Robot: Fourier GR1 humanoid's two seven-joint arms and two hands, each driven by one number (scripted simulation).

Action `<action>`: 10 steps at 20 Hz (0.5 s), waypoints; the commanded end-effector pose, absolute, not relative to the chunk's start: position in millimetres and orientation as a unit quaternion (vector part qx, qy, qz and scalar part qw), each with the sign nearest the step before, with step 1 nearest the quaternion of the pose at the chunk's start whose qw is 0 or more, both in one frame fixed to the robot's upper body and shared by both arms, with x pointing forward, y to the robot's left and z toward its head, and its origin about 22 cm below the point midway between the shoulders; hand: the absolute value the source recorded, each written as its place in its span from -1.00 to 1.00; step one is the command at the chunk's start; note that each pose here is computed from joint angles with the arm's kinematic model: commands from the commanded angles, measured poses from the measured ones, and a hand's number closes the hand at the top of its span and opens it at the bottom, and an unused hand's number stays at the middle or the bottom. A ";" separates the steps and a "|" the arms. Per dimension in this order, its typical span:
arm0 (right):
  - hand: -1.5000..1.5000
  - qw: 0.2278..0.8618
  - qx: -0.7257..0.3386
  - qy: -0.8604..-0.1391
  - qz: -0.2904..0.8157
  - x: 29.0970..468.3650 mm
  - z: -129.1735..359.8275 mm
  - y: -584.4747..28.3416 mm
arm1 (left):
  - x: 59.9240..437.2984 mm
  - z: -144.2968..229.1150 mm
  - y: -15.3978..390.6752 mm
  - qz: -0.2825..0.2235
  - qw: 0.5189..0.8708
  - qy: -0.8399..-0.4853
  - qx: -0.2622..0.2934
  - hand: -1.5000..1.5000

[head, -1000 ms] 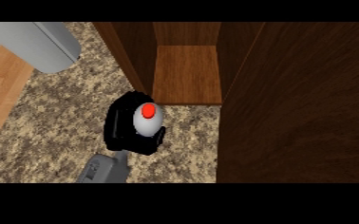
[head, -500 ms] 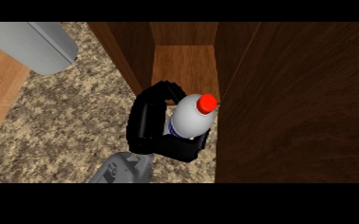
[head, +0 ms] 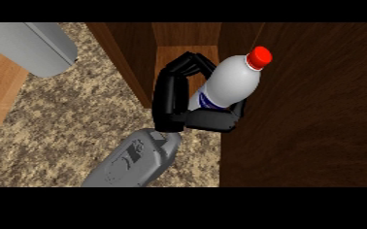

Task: Pick up the bottled water, place it into the cabinet and close the cabinet

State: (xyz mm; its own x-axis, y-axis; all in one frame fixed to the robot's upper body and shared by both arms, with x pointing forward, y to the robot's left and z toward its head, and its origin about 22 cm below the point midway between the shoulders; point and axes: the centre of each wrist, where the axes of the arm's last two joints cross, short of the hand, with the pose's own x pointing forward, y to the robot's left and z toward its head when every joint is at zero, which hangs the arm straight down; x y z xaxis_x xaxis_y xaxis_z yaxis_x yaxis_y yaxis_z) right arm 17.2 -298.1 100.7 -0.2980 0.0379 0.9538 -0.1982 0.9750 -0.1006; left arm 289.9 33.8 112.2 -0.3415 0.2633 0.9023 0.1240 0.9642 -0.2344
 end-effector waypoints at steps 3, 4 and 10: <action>-1.00 0.558 0.063 -0.822 0.100 21.0 124.1 -308.5 | 322.4 102.5 29.0 0.053 0.575 -0.814 -0.068 1.00; -1.00 0.567 0.051 -0.818 0.088 18.2 117.9 -309.1 | 319.1 107.4 26.4 0.045 0.572 -0.816 -0.064 1.00; -1.00 0.563 0.061 -0.819 0.095 16.0 128.8 -308.5 | 354.4 94.0 38.4 0.042 0.588 -0.806 -0.040 1.00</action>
State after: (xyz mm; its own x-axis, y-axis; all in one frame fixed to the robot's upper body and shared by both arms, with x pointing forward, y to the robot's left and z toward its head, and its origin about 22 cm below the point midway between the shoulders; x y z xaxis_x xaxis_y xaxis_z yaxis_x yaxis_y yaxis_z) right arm 17.2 -311.6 104.1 -0.3070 0.0779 0.9485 -0.1898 0.9716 -0.1412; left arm 335.4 29.9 102.2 -0.3219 0.1442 0.9357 0.0362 0.9895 -0.1401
